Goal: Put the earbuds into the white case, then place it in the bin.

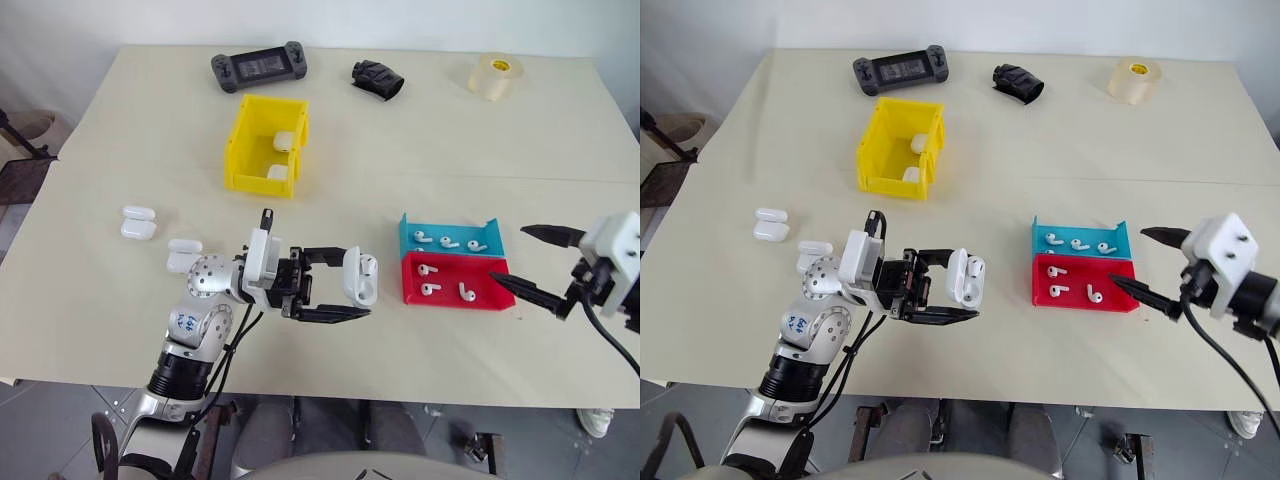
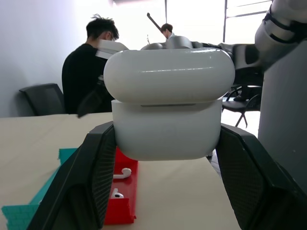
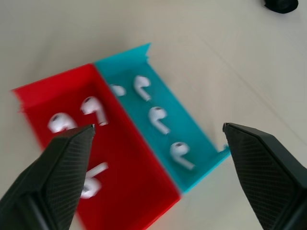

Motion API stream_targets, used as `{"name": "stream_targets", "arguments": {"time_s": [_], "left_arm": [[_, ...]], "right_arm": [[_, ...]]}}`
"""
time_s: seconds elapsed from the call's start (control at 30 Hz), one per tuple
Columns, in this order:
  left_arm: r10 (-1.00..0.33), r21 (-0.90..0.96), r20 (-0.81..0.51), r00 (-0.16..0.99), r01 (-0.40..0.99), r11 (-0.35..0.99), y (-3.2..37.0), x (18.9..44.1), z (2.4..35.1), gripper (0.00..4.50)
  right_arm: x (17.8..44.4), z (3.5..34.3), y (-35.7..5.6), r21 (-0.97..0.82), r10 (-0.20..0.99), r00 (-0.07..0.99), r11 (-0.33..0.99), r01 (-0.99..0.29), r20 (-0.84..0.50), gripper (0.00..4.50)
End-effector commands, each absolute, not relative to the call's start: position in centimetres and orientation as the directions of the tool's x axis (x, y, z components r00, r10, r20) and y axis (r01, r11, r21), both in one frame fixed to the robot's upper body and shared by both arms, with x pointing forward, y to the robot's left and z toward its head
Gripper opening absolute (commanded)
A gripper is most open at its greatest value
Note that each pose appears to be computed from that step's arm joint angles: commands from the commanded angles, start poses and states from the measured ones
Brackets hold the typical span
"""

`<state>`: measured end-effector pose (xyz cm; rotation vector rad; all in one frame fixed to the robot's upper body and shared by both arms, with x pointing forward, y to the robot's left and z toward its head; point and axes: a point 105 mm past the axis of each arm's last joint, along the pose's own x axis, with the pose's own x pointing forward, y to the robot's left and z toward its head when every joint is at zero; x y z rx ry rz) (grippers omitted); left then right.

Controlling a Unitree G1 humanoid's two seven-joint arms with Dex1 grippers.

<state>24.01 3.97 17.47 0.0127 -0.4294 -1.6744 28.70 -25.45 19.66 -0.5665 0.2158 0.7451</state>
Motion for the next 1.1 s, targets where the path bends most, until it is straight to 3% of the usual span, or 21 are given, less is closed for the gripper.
{"name": "stream_targets", "arguments": {"time_s": [0.03, 0.33, 0.63, 1.1], "left_arm": [[-0.953, 0.317, 0.249, -0.172, 0.944, -0.088, 3.4, 23.2, 18.0, 2.76], [-0.949, 0.309, 0.272, -0.159, 0.948, -0.071, 3.0, 22.9, 18.0, 2.76], [-0.949, 0.308, 0.28, -0.146, 0.95, -0.055, 2.9, 22.6, 17.7, 2.76], [-0.951, 0.312, 0.283, -0.127, 0.949, -0.034, 3.0, 22.6, 17.9, 2.76]], "right_arm": [[30.5, 19.7, -25.5, -0.41, 0.552, 0.675, 0.538, -0.737, -0.489, 4.47], [33.7, 18.9, -28.2, -0.381, 0.41, 0.529, 0.391, -0.838, -0.743, 4.47], [37.0, 19.4, -27.8, -0.437, 0.365, 0.516, 0.28, -0.855, -0.775, 4.47], [37.2, 18.0, -26.3, -0.372, 0.393, 0.423, 0.203, -0.906, -0.817, 4.47]]}}
